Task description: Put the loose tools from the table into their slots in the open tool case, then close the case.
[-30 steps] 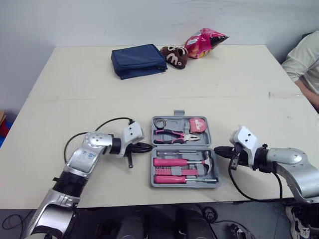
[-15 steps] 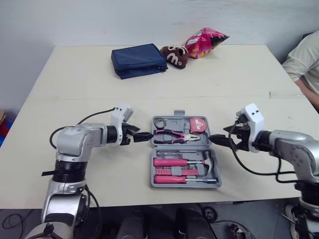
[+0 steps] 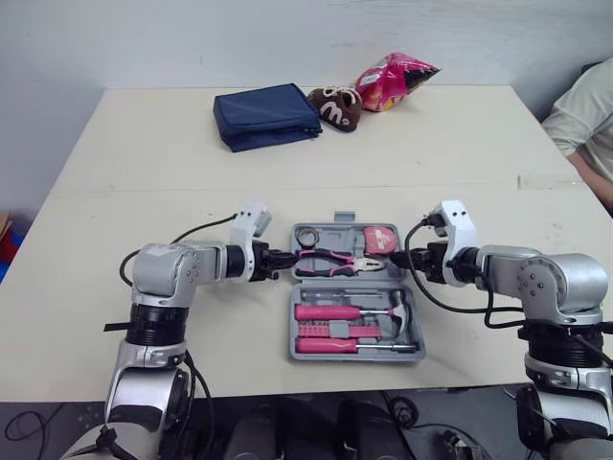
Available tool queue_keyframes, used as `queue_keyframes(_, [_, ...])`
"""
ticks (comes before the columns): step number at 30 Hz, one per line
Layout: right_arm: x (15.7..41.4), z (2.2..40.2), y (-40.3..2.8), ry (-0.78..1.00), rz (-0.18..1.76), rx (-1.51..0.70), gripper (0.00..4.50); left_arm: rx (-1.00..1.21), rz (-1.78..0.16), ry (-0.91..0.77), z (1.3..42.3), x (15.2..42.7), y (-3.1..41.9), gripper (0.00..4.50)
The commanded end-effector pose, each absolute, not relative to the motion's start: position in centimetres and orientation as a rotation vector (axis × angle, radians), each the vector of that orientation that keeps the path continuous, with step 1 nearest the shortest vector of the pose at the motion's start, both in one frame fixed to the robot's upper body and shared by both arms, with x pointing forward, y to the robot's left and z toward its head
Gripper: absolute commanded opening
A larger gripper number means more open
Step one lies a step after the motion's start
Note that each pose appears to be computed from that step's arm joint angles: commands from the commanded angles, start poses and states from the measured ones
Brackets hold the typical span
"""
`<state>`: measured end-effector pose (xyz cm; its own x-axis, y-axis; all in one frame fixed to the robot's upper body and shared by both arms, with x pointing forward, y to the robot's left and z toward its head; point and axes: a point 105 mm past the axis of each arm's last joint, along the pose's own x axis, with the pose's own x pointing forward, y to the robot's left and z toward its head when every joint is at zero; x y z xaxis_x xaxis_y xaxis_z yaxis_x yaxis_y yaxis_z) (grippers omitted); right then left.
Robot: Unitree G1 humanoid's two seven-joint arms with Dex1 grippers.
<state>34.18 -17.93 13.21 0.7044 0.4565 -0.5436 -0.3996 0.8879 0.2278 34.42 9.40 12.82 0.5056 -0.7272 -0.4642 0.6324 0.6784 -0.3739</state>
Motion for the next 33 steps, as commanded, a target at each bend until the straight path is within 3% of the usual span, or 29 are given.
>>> queue_keyframes(1, [34.4, 14.5, -18.3, 0.587, 0.457, 0.094, 0.09, -0.141, -0.865, 0.635, 12.7, 34.0, 8.5, 0.00])
queue_keyframes(7, [34.6, 15.5, -17.5, 0.551, 0.478, 0.071, 0.03, -0.127, -0.893, 0.581, 13.7, 34.5, 7.8, 0.00])
queue_keyframes(16, [36.2, 20.1, -16.3, 0.247, 0.507, -0.138, 0.03, 0.030, -0.909, 0.196, 19.8, 37.1, 7.8, 0.00])
queue_keyframes(21, [36.7, 20.9, -15.8, 0.121, 0.499, -0.200, 0.03, 0.225, -0.943, 0.070, 19.7, 37.3, 7.8, 0.00])
queue_keyframes(26, [35.7, 17.7, -15.8, -0.068, 0.453, -0.461, 0.03, 0.332, -0.909, -0.064, 16.9, 36.5, 8.7, 0.00])
queue_keyframes(33, [33.5, 16.1, -16.8, -0.227, 0.383, -0.487, 0.03, 0.390, -0.788, -0.220, 16.8, 35.0, 10.3, 0.00])
